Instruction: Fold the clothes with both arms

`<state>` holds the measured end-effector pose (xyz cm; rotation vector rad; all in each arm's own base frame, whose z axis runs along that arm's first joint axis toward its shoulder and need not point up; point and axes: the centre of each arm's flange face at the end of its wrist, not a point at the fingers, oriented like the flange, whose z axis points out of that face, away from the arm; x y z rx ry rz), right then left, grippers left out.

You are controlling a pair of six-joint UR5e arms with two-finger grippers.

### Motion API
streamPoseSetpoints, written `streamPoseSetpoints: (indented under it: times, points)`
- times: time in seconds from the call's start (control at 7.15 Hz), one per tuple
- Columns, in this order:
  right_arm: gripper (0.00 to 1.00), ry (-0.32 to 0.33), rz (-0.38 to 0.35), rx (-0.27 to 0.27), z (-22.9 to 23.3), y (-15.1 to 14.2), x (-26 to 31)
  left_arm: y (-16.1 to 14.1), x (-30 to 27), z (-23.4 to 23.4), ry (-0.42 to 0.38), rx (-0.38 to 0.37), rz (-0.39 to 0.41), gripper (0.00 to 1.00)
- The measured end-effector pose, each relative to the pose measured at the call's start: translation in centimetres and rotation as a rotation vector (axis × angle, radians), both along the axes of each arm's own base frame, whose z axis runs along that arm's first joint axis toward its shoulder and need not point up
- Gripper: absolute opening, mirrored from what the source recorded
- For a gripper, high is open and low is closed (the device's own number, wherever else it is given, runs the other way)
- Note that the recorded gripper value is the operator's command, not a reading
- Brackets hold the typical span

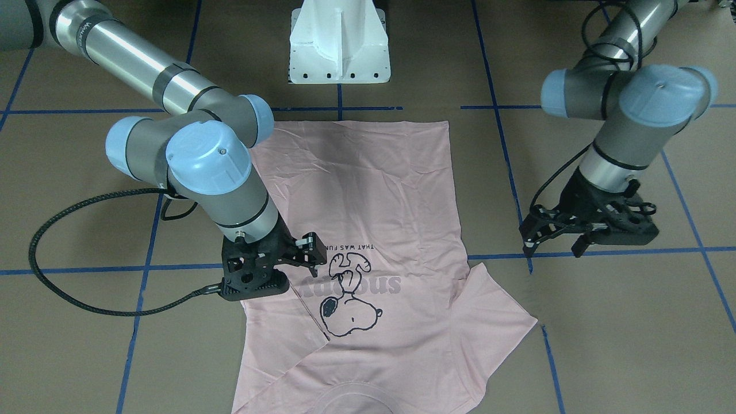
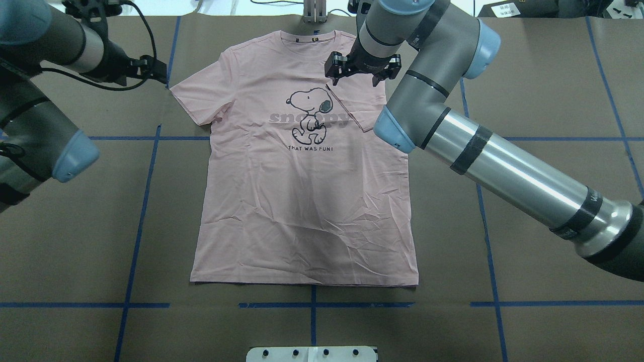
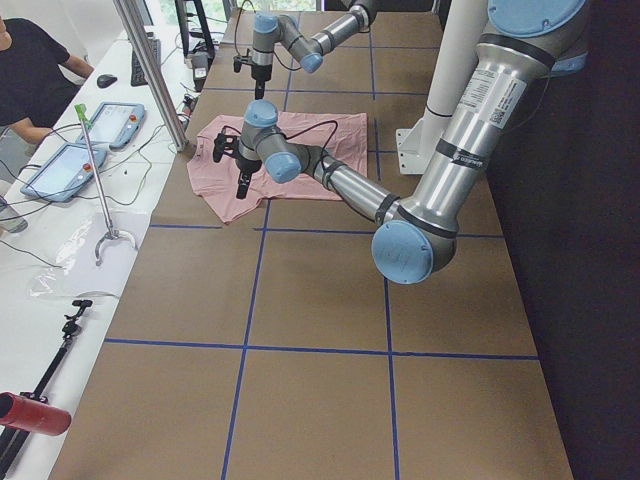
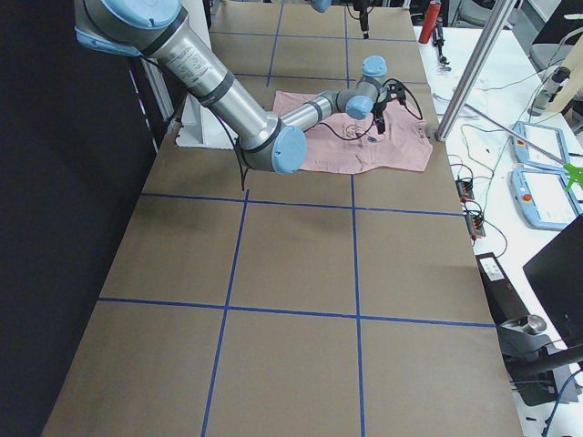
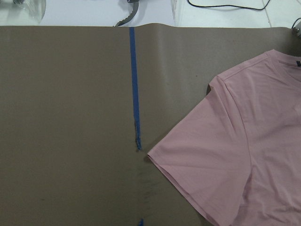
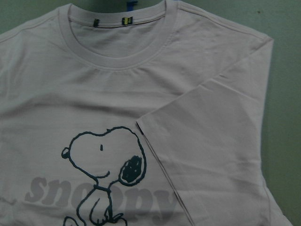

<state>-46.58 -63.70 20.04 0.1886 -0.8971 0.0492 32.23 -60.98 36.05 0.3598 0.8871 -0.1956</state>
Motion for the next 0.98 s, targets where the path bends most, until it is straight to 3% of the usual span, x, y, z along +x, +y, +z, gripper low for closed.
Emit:
streamPoseSetpoints:
  times: [0.42,0.98]
  points:
    - [1.0,0.022,-0.005,-0.117,2.2,5.1,6.3,-4.4,6.0,4.8,-0.034,-0.001,-0.139,0.94]
    - [1.0,-0.003,0.0,-0.161,4.0,7.9,9.1,-5.8,8.8,8.6,-0.057,0.017,-0.158,0.84]
